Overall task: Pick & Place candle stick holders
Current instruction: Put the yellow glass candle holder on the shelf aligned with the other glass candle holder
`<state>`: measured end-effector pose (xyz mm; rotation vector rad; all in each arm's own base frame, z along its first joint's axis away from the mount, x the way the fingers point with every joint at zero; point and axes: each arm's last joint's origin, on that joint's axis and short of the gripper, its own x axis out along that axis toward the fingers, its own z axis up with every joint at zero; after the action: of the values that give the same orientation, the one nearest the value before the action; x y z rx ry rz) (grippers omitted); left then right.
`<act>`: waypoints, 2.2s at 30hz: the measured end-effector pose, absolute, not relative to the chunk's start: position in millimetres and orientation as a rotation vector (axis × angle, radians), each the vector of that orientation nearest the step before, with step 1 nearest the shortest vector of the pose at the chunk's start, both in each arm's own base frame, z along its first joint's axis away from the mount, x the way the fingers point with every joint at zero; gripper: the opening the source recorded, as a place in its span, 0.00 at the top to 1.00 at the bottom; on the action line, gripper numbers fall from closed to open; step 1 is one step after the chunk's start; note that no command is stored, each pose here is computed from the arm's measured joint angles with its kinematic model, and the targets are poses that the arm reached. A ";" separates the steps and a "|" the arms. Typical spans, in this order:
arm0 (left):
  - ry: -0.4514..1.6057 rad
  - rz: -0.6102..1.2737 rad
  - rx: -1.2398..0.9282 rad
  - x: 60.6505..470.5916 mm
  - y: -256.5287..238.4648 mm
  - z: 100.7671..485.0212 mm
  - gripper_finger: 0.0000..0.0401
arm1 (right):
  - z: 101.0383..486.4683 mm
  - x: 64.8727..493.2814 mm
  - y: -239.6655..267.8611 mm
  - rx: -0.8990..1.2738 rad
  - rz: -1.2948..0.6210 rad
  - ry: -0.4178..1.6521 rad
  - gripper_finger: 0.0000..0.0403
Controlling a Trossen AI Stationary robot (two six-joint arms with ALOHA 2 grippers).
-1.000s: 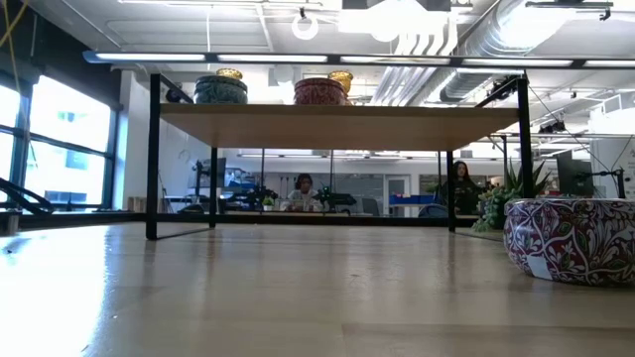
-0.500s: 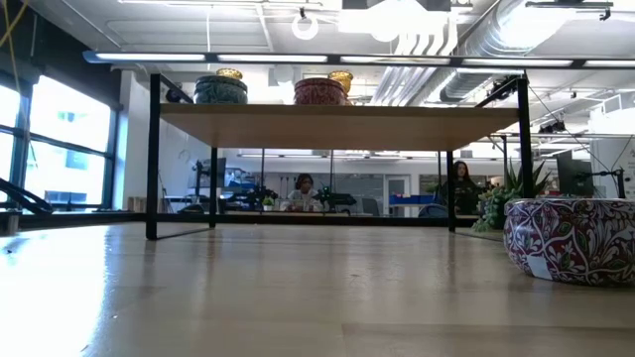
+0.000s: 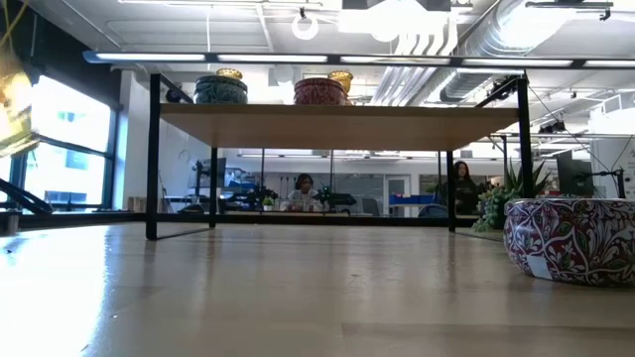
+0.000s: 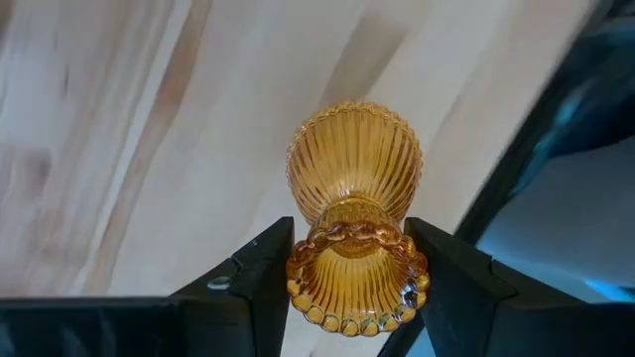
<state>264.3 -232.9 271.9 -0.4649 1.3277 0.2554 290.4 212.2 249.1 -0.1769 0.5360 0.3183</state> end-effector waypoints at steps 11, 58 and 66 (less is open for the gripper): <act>1.245 0.201 -0.386 283.6 -216.8 290.3 0.58 | 253.9 305.0 199.1 -0.114 0.312 0.484 0.52; 1.284 0.180 -0.399 284.5 -214.6 289.6 0.57 | 259.3 304.3 202.9 0.009 0.534 0.490 0.49; 1.289 0.175 -0.403 284.3 -214.9 289.6 0.57 | 262.1 303.5 201.0 0.012 0.521 0.484 0.45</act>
<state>284.3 -214.9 289.6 -0.4028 1.2891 0.1754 303.5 201.0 262.1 0.0119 0.4841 0.5209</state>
